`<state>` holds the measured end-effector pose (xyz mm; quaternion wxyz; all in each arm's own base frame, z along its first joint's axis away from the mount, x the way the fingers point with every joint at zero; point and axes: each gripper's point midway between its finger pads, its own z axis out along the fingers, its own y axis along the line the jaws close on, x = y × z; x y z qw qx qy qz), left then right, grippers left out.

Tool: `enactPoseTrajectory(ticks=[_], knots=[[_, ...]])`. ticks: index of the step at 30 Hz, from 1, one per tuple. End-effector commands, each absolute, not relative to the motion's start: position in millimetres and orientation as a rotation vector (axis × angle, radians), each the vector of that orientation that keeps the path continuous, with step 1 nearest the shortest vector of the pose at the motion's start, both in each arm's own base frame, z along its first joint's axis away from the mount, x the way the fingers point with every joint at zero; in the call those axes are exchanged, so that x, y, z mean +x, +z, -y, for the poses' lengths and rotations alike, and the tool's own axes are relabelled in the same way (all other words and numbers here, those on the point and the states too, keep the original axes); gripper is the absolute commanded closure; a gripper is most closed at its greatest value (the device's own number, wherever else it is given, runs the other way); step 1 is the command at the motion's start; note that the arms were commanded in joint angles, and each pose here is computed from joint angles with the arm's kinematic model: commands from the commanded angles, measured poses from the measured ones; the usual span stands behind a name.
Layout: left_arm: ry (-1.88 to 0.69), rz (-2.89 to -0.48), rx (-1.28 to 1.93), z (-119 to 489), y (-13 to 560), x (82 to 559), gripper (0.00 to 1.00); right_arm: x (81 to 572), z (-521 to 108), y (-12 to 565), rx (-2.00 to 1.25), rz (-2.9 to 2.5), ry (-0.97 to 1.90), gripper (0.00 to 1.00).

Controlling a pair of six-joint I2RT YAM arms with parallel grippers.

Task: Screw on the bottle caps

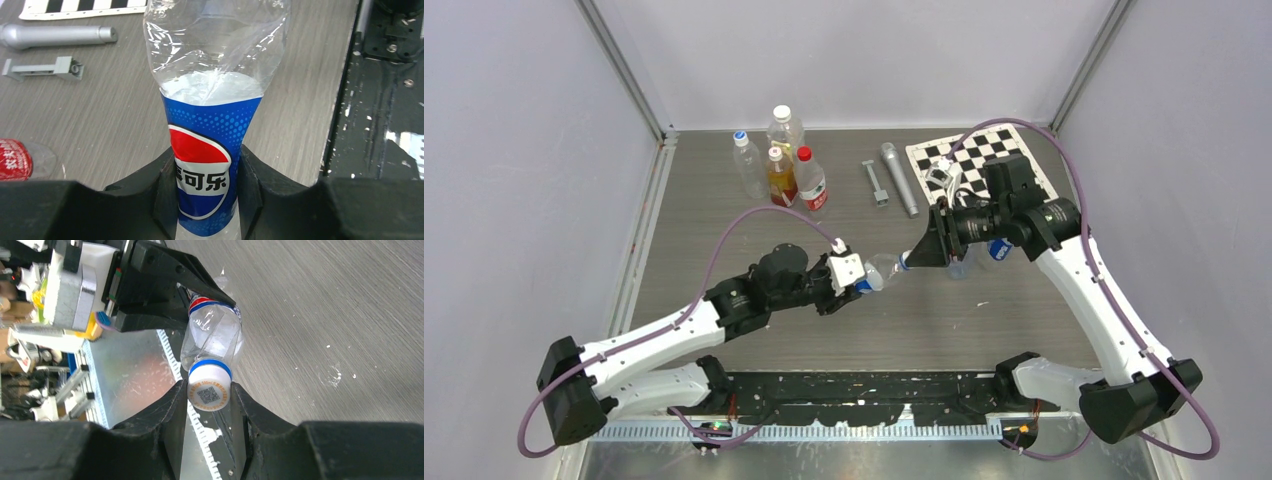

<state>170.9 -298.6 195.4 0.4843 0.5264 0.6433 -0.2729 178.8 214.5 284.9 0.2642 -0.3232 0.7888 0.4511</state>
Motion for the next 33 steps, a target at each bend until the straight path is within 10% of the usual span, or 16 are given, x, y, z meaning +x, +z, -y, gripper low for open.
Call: enactPoseTrajectory(ticks=[1, 33], knots=[[-0.681, -1.357, 1.104, 319, 260, 192, 1.0, 198, -222, 283, -0.759, -2.161, 1.209, 0.99], [-0.426, -1.265, 0.87, 314, 274, 247, 1.0, 251, -210, 246, 0.594, -2.417, 1.12, 0.99]])
